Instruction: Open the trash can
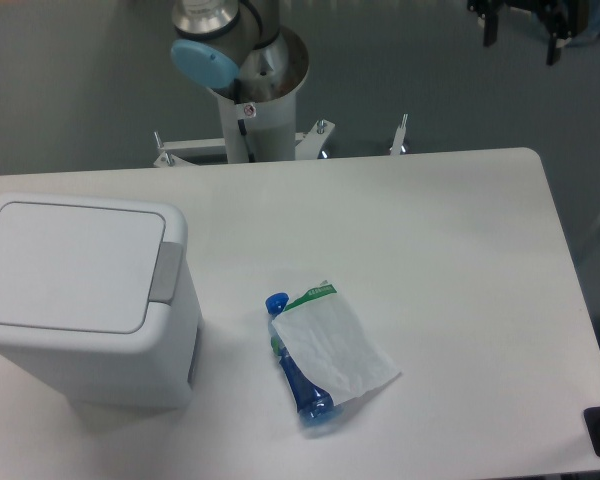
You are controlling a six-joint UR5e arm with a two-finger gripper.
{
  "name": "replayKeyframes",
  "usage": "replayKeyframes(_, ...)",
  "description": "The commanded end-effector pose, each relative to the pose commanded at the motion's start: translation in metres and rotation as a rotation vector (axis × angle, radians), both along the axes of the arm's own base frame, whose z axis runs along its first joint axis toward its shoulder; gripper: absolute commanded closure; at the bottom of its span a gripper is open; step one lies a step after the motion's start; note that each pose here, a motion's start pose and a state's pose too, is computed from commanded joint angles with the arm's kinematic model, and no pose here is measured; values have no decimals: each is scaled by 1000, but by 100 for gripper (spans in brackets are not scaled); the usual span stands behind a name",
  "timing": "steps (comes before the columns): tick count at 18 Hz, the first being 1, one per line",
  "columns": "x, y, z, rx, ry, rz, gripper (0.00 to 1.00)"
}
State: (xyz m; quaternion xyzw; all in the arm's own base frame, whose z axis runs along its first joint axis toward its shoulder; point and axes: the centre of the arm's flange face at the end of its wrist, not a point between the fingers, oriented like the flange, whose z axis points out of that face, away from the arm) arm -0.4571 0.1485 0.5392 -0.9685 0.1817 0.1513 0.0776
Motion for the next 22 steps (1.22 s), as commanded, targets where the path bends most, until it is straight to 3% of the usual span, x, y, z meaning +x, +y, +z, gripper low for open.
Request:
replayKeyframes(7, 7, 4, 3, 2, 2, 4, 0)
replayKeyframes(16, 46, 101, 10, 151, -108, 253, 0)
replayKeyframes(22, 67, 146, 17, 320, -204, 383, 0)
